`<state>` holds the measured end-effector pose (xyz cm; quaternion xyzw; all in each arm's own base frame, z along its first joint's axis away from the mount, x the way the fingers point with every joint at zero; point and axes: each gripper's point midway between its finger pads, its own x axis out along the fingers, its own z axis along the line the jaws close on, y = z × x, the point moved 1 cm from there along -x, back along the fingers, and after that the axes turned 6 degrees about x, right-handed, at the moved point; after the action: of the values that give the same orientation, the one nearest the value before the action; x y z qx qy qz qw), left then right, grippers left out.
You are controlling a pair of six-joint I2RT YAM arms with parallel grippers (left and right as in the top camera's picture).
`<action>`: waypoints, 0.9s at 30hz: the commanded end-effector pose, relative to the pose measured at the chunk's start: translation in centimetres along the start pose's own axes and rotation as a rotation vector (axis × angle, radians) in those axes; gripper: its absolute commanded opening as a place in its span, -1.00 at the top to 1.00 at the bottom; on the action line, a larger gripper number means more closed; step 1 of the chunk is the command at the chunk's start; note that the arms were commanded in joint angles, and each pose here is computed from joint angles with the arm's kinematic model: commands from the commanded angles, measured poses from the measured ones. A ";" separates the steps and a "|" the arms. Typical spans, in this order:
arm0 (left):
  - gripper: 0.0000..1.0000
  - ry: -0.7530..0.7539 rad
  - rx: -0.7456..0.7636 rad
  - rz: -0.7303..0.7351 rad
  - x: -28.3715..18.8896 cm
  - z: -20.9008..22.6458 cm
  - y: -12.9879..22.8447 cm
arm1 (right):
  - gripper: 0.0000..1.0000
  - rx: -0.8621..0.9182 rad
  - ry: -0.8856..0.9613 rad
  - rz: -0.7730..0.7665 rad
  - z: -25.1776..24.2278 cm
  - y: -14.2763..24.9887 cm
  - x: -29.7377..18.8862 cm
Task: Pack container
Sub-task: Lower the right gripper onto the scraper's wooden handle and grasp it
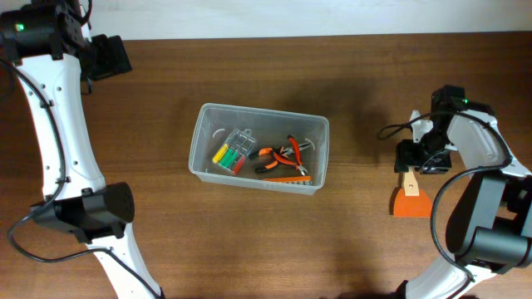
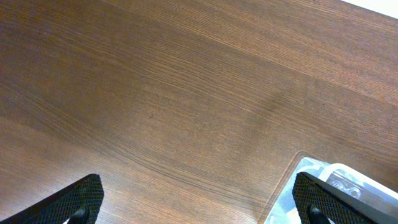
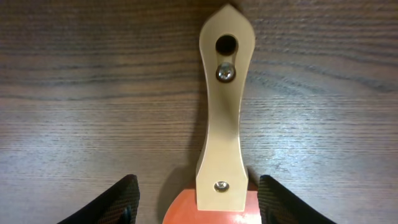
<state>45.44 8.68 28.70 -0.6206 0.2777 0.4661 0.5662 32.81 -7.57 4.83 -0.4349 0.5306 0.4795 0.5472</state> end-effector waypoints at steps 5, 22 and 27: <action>-0.99 -0.007 -0.016 -0.025 -0.8 0.4 -0.3 | -0.25 -0.024 0.021 -0.020 -0.2 -0.4 0.5; -0.99 -0.007 -0.016 -0.025 -0.8 0.4 -0.3 | -0.27 -0.065 0.044 0.046 -0.9 -0.6 4.3; -0.99 -0.007 -0.016 -0.025 -0.8 0.4 -0.3 | -0.16 -0.061 0.044 0.051 -0.9 -0.5 4.3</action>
<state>45.44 8.68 28.70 -0.6206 0.2777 0.4661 0.5662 33.42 -8.38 0.95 -0.4488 0.5344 0.4946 0.5180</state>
